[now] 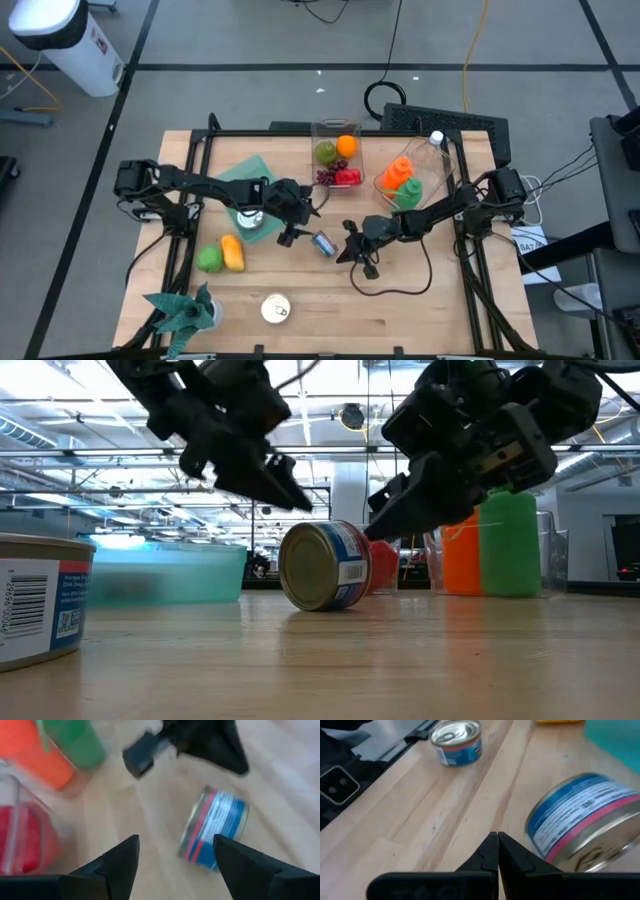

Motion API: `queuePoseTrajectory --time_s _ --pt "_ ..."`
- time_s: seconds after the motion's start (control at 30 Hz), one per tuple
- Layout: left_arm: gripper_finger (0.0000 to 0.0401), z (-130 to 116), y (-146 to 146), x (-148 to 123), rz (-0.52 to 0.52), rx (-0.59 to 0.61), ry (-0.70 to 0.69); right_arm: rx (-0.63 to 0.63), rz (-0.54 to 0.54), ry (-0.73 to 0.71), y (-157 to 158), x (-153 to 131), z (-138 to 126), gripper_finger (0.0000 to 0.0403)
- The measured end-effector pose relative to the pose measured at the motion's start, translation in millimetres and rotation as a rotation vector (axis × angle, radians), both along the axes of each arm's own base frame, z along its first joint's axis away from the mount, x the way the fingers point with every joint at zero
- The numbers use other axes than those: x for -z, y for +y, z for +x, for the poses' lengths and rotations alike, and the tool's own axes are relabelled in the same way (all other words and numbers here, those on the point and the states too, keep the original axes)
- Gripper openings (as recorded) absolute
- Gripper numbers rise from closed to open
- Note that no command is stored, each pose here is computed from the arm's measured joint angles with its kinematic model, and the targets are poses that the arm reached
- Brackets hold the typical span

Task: Pick & Place Food Item
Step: Put the right blue pink tuna can into the green bin

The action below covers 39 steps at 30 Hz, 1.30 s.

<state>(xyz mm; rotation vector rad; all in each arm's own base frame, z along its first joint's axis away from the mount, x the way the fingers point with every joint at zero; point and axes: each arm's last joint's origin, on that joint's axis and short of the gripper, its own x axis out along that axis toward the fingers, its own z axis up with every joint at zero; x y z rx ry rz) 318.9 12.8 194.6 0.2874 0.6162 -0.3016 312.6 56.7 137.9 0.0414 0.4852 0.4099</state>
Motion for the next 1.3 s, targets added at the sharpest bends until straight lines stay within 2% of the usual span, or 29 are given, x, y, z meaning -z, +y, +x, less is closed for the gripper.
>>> queuePoseTrajectory --time_s 0.2,0.4,0.7,1.07,1.3 --pt "0.0300 3.6 -11.1 13.6 0.034 0.113 0.027 0.003 0.010 0.004 0.4 5.2 1.9 0.0000" --pt "0.0322 4.5 -15.0 13.2 0.066 0.118 0.014 0.026 0.005 0.027 -6.6 11.2 3.3 0.0000" --pt "0.0324 6.8 -13.4 19.7 0.063 0.120 0.029 0.092 0.001 0.066 -24.2 15.6 4.1 0.0000" --pt "0.0324 17.0 -12.2 43.8 0.088 0.101 0.053 0.170 -0.019 0.054 -35.6 14.7 5.9 0.0000" --pt "0.0324 17.3 -13.1 44.3 0.070 0.126 0.049 0.262 -0.044 0.033 -40.6 13.3 7.4 0.0000"
